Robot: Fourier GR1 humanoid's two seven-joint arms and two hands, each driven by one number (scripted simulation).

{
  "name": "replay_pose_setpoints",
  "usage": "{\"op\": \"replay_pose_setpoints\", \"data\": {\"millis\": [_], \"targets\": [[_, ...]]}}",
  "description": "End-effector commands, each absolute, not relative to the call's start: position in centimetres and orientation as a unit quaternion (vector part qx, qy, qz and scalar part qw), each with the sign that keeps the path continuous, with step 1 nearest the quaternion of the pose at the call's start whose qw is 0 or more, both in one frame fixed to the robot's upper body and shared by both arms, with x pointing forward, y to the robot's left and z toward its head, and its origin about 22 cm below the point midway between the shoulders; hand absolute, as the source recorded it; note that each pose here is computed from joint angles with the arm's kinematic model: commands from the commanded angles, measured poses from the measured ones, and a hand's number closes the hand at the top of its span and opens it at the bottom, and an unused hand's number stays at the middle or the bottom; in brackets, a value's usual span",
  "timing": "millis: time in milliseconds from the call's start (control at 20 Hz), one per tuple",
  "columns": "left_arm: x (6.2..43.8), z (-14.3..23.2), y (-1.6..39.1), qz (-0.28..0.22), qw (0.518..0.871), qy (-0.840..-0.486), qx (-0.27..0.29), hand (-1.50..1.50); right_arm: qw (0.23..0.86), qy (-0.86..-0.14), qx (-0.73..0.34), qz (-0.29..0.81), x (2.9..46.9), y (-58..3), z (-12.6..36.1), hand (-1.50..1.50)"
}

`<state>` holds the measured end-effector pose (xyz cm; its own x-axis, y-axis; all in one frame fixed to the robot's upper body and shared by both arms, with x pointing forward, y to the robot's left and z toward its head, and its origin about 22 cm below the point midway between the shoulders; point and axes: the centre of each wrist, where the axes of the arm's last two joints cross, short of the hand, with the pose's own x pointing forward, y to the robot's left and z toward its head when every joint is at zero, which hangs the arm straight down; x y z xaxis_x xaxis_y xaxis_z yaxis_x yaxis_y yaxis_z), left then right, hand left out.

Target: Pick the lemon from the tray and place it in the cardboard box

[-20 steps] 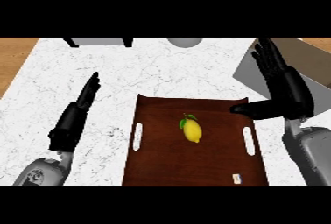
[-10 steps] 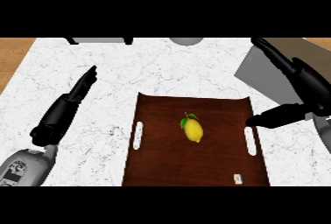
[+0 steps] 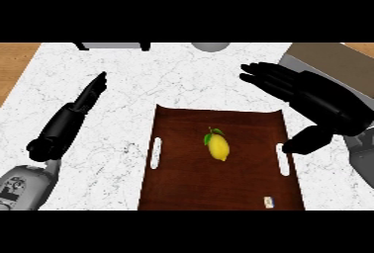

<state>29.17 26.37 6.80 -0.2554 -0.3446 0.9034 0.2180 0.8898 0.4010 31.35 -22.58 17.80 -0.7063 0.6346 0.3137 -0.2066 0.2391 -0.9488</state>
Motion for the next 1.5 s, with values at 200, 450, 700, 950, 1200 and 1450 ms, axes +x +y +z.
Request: {"op": "replay_pose_setpoints", "data": {"millis": [200, 450, 700, 950, 1200, 1450], "targets": [[29.2, 6.5, 27.0, -0.224, 0.617, -0.753, 0.047, 0.0, 0.325, -0.578, -0.189, 0.724, 27.5, -14.4, 17.6, -1.5], [29.1, 7.8, 25.6, -0.228, 0.61, -0.758, 0.046, 0.0, 0.316, -0.534, -0.234, 0.749, 24.8, -10.6, 16.9, -1.5], [27.8, 5.5, 27.1, -0.23, 0.611, -0.757, 0.029, 0.0, 0.346, -0.488, -0.253, 0.76, 24.3, -8.1, 16.6, -1.5], [28.6, 7.4, 26.0, -0.232, 0.61, -0.756, 0.039, 0.0, 0.369, -0.471, -0.247, 0.762, 24.1, -7.4, 15.0, -1.5], [27.9, 6.6, 27.4, -0.227, 0.611, -0.758, 0.04, 0.0, 0.367, -0.467, -0.276, 0.756, 25.3, -6.8, 13.6, -1.5], [29.2, 6.7, 27.5, -0.219, 0.61, -0.761, 0.04, 0.0, 0.36, -0.468, -0.296, 0.751, 24.7, -7.4, 11.8, -1.5]]}}
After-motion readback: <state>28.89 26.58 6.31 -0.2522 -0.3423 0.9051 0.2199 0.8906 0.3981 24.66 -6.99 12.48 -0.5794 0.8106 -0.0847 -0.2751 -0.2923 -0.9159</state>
